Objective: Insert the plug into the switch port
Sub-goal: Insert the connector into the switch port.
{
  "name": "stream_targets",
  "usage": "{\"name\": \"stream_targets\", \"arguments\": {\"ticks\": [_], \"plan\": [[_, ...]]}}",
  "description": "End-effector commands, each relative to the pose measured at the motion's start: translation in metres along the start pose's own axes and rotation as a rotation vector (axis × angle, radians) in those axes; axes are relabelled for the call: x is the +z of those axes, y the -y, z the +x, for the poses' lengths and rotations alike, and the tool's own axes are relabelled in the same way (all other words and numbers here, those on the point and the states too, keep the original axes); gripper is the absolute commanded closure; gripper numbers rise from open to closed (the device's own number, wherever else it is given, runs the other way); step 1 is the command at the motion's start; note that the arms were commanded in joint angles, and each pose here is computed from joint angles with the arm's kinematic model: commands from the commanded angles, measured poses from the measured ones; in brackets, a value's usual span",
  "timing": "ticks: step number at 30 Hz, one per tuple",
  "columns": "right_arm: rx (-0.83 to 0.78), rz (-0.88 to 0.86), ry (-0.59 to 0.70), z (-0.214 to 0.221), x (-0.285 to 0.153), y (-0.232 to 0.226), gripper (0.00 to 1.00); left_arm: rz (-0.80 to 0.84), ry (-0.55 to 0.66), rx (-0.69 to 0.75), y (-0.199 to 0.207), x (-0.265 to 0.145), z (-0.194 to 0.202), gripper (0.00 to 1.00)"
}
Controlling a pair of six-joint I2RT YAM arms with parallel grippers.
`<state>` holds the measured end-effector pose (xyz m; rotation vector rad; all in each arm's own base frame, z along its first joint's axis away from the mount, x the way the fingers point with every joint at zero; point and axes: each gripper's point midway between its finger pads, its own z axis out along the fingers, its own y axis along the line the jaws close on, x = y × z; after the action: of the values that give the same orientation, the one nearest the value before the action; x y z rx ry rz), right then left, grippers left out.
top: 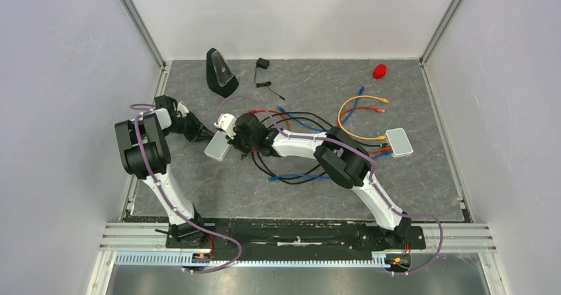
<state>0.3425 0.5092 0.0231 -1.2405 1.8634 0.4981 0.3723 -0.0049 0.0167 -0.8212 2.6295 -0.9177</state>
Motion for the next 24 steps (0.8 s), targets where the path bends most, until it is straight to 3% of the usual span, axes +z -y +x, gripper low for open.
{"name": "stream_targets", "arguments": {"ticks": [1, 8, 16, 20, 24], "plan": [[-0.128, -0.003, 0.102, -0.026, 0.014, 0.012, 1.0, 0.089, -0.08, -0.025, 0.012, 0.01, 0.019, 0.84], [-0.152, -0.044, 0.244, -0.061, 0.024, 0.008, 1.0, 0.144, -0.17, -0.036, 0.025, 0.027, 0.053, 0.88], [-0.139, 0.021, 0.302, -0.084, 0.031, 0.038, 1.0, 0.107, -0.117, -0.018, 0.029, 0.02, 0.045, 0.9], [-0.123, 0.051, 0.308, -0.088, 0.028, 0.049, 0.99, 0.034, -0.016, -0.03, 0.018, 0.008, 0.02, 0.88], [-0.124, 0.069, 0.289, -0.082, 0.024, 0.056, 0.91, -0.023, 0.149, -0.064, 0.01, -0.022, -0.021, 0.81]]}}
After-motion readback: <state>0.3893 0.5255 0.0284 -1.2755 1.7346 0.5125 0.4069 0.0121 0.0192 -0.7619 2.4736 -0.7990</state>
